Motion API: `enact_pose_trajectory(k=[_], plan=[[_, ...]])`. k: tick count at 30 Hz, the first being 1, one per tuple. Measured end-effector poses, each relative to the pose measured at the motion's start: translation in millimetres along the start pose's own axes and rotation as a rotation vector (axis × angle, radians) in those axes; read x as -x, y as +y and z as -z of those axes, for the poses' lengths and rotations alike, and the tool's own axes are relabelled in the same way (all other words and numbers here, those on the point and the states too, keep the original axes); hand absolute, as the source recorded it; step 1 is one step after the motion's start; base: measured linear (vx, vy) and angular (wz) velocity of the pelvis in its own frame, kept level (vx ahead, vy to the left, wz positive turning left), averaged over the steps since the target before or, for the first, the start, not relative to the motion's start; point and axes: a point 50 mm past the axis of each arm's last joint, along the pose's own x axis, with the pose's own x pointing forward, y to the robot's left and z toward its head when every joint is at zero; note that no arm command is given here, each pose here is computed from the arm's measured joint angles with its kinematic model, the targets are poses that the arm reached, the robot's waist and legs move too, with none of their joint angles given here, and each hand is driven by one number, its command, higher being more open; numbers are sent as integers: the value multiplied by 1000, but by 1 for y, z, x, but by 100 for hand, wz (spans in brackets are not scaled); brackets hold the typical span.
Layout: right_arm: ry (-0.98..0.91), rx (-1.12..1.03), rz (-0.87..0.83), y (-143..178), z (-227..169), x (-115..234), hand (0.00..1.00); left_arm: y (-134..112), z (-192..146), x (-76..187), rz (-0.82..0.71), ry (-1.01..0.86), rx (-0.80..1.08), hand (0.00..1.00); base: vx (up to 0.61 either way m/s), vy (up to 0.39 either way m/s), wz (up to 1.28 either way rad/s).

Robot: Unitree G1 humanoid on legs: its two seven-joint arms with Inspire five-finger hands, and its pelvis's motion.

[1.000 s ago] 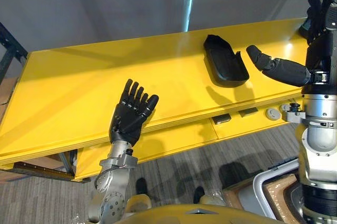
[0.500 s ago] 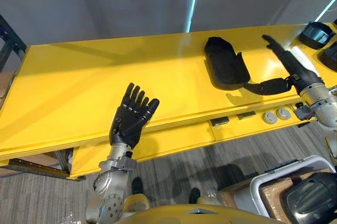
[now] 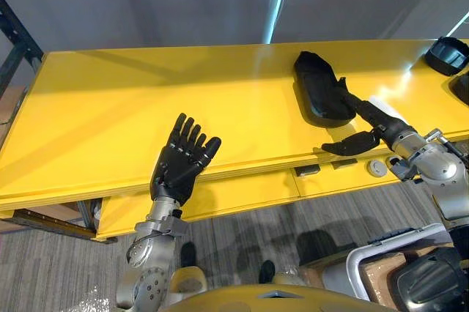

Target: Walk over and take three plastic housings, then place them on the shelf

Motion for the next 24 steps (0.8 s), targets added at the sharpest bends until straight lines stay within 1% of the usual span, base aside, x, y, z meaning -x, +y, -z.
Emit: enact_pose_trajectory(k=[5,6,14,19,24], plan=[[10,-11,13,14,2,-8,100,-1,-5,-5,18,-28,-9,100,1,-4,3],[5,-12,21,13,1,-9,0,-2,-6,-6,22,-32,-9,100,-25,-9,3],[-9,66,131,1,-9,-18,0,-4,-13,-11,43,-77,-12,100,-1,-6,2],[-18,67,162,-4,-12,-20,0,-7,-16,-14,65,-93,-7,100,11,-15,8],[-83,89,178,-4,-22,-23,0,-6,-21,-16,66,-112,-11,100,0,0,0]])
